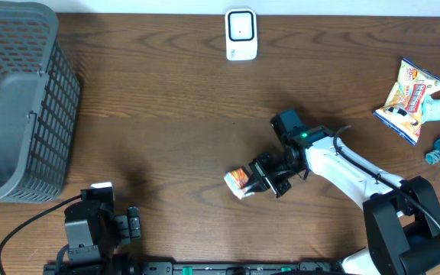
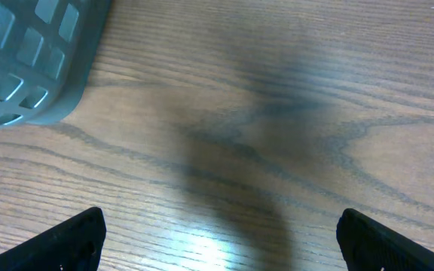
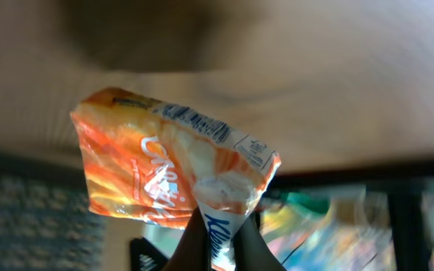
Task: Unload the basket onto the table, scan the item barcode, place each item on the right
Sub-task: 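Lift the orange box and rotate it with the right gripper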
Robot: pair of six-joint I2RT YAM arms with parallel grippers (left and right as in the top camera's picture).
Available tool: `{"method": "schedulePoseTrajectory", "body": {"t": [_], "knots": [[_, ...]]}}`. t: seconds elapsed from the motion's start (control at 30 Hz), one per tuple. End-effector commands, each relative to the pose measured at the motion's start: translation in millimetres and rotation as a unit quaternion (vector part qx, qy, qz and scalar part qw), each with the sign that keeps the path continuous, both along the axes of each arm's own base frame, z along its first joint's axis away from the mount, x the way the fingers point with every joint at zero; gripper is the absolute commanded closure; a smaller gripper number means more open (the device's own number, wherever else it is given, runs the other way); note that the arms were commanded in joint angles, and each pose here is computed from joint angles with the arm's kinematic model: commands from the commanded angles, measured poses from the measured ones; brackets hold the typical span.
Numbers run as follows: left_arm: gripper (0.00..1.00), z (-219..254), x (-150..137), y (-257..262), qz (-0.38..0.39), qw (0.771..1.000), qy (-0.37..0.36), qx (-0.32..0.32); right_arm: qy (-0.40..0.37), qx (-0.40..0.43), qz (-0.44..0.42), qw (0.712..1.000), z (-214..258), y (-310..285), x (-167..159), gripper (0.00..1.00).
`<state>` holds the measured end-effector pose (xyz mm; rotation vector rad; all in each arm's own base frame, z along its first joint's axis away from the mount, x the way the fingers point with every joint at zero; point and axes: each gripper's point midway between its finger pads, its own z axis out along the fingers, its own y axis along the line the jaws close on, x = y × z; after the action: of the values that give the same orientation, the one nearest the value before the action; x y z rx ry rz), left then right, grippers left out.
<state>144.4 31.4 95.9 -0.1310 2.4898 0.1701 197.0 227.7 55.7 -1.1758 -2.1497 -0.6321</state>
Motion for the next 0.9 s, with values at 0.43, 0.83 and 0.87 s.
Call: {"method": "schedulePoseTrajectory", "body": {"t": [0.43,0.83,0.87], "knots": [[0.02,-0.1,-0.4,0.4,-0.004,1.0,0.002,0.005,0.09,0.058,-0.209,0.972,27.9,20.9,63.0,0.99],[0.02,-0.1,-0.4,0.4,-0.004,1.0,0.002,0.005,0.063,0.12,-0.23,0.964,44.9,-0.9,94.5,0.98],[0.02,-0.1,-0.4,0.4,-0.004,1.0,0.002,0.005,0.024,0.138,-0.212,0.967,49.7,1.4,101.7,0.99]]}}
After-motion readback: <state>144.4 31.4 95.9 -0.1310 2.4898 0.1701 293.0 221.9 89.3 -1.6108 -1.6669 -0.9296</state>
